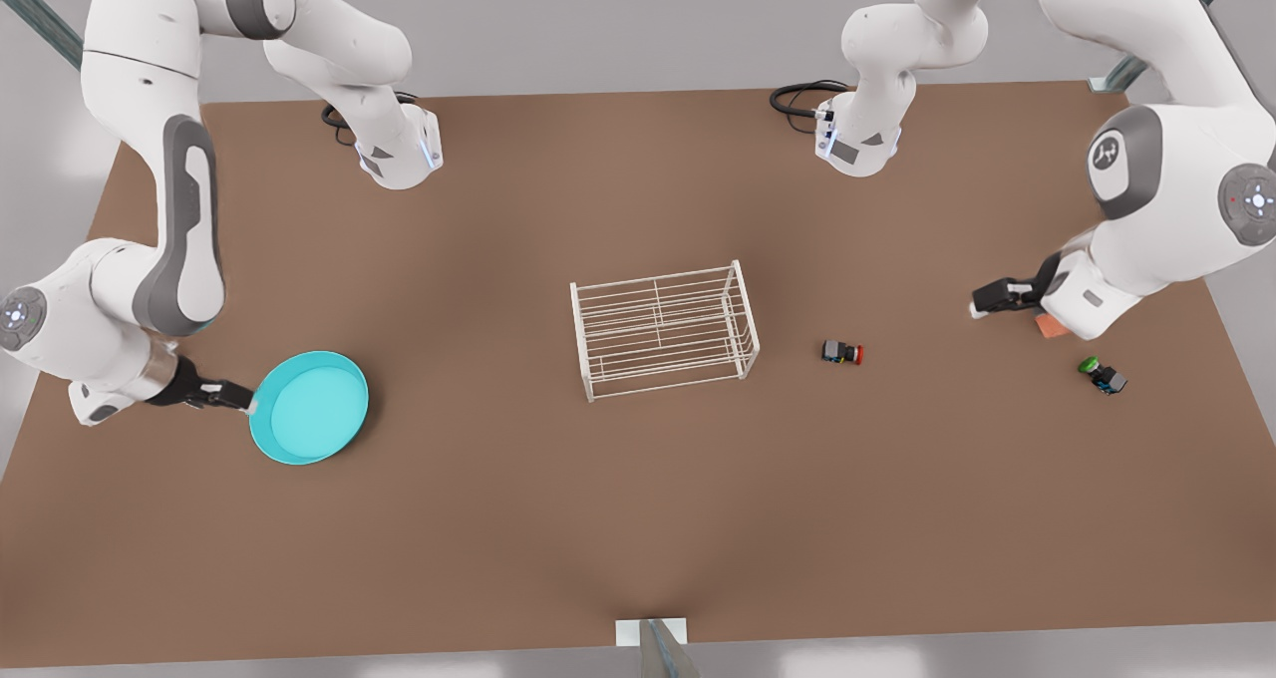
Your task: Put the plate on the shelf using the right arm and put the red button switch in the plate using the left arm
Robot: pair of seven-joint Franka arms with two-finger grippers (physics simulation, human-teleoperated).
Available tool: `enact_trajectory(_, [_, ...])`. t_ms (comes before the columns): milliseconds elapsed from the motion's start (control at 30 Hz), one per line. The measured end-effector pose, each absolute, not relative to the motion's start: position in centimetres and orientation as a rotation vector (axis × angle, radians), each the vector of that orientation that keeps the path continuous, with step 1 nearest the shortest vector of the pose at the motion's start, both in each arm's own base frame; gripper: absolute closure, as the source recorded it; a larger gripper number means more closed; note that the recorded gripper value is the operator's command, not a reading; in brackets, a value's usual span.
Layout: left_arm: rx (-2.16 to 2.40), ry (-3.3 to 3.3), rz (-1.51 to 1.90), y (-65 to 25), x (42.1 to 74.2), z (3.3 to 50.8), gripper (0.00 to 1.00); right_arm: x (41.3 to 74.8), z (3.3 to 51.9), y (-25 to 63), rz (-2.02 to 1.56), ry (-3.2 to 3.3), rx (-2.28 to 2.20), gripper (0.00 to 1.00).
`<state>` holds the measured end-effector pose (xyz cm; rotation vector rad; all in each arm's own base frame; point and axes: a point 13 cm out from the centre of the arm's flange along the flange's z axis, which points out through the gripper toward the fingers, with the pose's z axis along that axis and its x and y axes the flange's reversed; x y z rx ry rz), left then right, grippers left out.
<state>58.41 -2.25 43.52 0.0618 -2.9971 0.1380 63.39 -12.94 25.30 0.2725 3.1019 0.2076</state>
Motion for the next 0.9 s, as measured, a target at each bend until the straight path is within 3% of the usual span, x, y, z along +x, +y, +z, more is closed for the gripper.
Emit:
enact_trajectory(133, [0.058,-2.933,0.127,-2.8,56.7,42.5,0.00,66.2,22.4,-14.8,0.370,3.088,0.269,0.00])
enact_trajectory(300, [0.069,-2.902,0.105,-3.2,55.9,40.5,0.00,66.5,17.5,-12.6,0.457,3.145,0.034,0.00])
enact_trajectory(900, [0.165,-2.906,0.096,-1.5,55.3,40.4,0.00,61.4,8.4,-19.2,0.459,3.239,-0.402,0.02])
